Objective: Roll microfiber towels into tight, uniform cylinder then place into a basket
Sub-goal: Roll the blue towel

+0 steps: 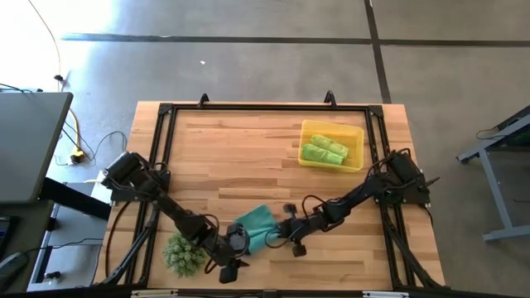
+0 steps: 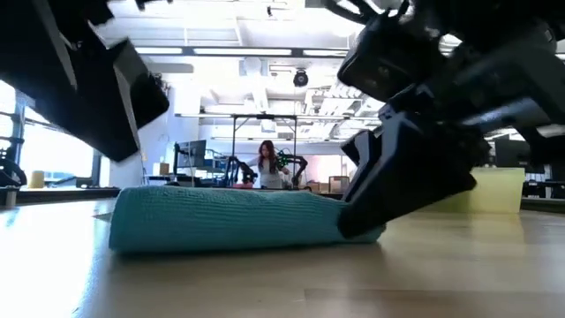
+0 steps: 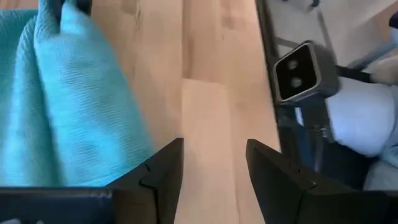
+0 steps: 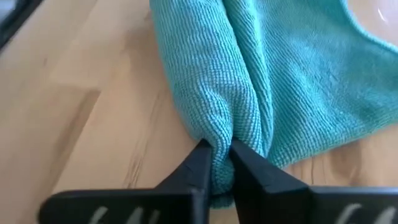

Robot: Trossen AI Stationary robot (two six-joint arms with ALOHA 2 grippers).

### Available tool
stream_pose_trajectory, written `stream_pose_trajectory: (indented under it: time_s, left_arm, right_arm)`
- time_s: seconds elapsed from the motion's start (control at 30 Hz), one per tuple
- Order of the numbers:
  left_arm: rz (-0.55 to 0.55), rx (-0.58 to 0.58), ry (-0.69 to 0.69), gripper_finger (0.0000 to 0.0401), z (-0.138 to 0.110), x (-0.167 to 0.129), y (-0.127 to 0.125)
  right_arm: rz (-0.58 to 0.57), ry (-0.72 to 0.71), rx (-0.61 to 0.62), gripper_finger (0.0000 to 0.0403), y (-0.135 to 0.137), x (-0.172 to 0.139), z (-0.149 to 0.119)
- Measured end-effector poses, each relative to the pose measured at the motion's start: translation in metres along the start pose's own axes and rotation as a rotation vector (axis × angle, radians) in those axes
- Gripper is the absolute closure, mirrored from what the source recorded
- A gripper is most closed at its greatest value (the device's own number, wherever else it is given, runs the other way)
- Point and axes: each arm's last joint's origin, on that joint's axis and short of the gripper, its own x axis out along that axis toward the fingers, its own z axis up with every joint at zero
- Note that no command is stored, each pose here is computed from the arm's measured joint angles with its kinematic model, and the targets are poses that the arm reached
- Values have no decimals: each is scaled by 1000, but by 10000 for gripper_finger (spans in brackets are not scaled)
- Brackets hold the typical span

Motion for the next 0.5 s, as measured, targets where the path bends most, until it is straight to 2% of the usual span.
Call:
stream_pose_trajectory:
  time_s: [0.17, 0.33, 0.5]
  left_arm:
    - [-8, 4, -30, 238, 5, -6, -3]
    - [65, 48, -81, 238, 6, -5, -1]
    - [185, 103, -111, 238, 4, -4, 4]
  right_arm:
    - [70, 32, 256, 398, -8, 1, 1]
    - [228, 112, 583, 397, -22, 2, 5]
    - [375, 188, 764, 397, -34, 1, 9]
